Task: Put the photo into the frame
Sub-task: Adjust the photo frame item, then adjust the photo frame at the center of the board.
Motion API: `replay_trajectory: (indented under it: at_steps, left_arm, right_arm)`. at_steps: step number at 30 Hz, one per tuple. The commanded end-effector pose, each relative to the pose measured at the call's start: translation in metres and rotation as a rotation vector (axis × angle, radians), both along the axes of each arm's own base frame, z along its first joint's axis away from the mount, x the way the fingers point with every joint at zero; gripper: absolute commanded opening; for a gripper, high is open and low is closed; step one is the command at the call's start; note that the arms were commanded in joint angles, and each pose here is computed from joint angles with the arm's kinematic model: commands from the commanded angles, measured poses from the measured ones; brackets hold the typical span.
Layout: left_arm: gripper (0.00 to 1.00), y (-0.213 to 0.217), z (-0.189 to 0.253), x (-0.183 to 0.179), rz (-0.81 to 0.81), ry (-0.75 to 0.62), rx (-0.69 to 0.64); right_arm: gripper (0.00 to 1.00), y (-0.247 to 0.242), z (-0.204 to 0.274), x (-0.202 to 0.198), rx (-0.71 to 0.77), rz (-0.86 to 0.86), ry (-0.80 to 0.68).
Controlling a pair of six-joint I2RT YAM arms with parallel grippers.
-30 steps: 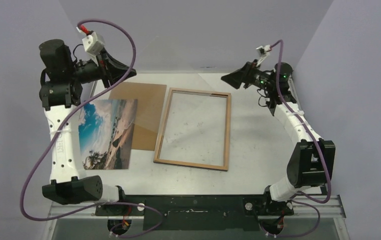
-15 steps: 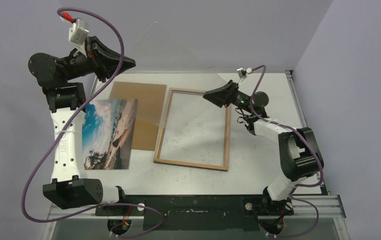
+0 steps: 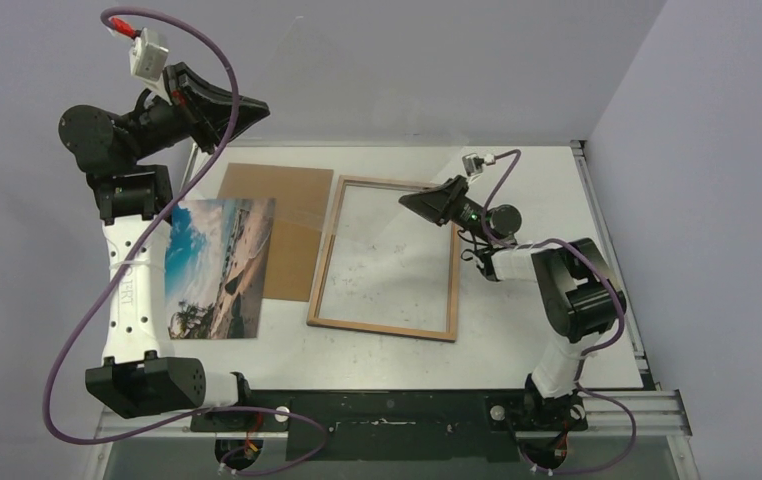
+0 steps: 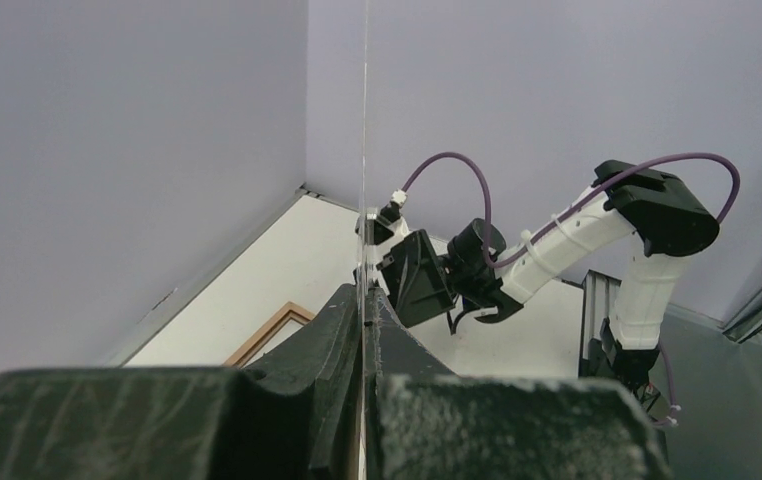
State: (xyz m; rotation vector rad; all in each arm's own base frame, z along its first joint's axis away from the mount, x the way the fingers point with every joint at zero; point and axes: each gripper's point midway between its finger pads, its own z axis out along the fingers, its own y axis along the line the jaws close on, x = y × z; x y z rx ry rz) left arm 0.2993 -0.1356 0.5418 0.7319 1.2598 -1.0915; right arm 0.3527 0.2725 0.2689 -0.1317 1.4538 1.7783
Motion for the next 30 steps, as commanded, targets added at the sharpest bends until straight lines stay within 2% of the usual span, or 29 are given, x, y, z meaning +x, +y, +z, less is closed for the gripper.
replay_trajectory:
  at_steps: [1, 3, 5, 9, 11, 12, 13, 15, 18, 19, 21, 25, 30]
  left_arm:
    - [0.00, 0.001, 0.017, 0.004, 0.058, -0.037, -0.059]
    - [0.00, 0.002, 0.013, 0.008, 0.069, -0.032, -0.051]
    - [0.00, 0.003, 0.006, 0.014, 0.089, -0.003, -0.041]
    - [0.02, 0.009, -0.022, 0.033, 0.142, 0.080, -0.024]
    - [0.15, 0.014, -0.044, 0.050, 0.201, 0.164, -0.006]
    - [0.28, 0.017, -0.058, 0.061, 0.245, 0.218, 0.014]
    - [0.45, 0.021, -0.076, 0.073, 0.298, 0.277, 0.044]
    - [0.96, 0.024, -0.112, 0.091, 0.379, 0.389, 0.124]
    - [0.96, 0.027, -0.186, 0.107, 0.462, 0.571, 0.316]
    - [0.96, 0.019, -0.211, 0.105, 0.450, 0.614, 0.390]
    - [0.96, 0.019, -0.253, 0.102, 0.445, 0.655, 0.507]
    - [0.96, 0.027, -0.300, 0.103, 0.451, 0.652, 0.596]
    - [0.96, 0.035, -0.345, 0.103, 0.395, 0.607, 0.773]
  right_arm:
    - [0.65, 0.002, 0.063, -0.035, 0.155, 0.030, -0.289]
    - [0.41, -0.002, 0.069, -0.034, 0.170, 0.017, -0.293]
    - [0.24, -0.013, 0.078, -0.032, 0.184, -0.020, -0.303]
    - [0.09, -0.040, 0.104, -0.035, 0.209, -0.078, -0.358]
    - [0.06, -0.051, 0.116, -0.039, 0.214, -0.085, -0.370]
    - [0.05, -0.055, 0.119, -0.038, 0.207, -0.090, -0.354]
    - [0.05, -0.061, 0.125, -0.041, 0.198, -0.099, -0.363]
    - [0.05, -0.069, 0.122, -0.035, 0.123, -0.140, -0.311]
    - [0.05, -0.075, 0.105, -0.015, -0.112, -0.249, -0.205]
    - [0.05, -0.080, 0.098, -0.008, -0.230, -0.318, -0.222]
    - [0.05, -0.093, 0.092, -0.002, -0.352, -0.410, -0.178]
    - [0.05, -0.115, 0.083, 0.000, -0.467, -0.462, -0.098]
    - [0.05, -0.150, 0.096, 0.003, -0.541, -0.577, -0.026]
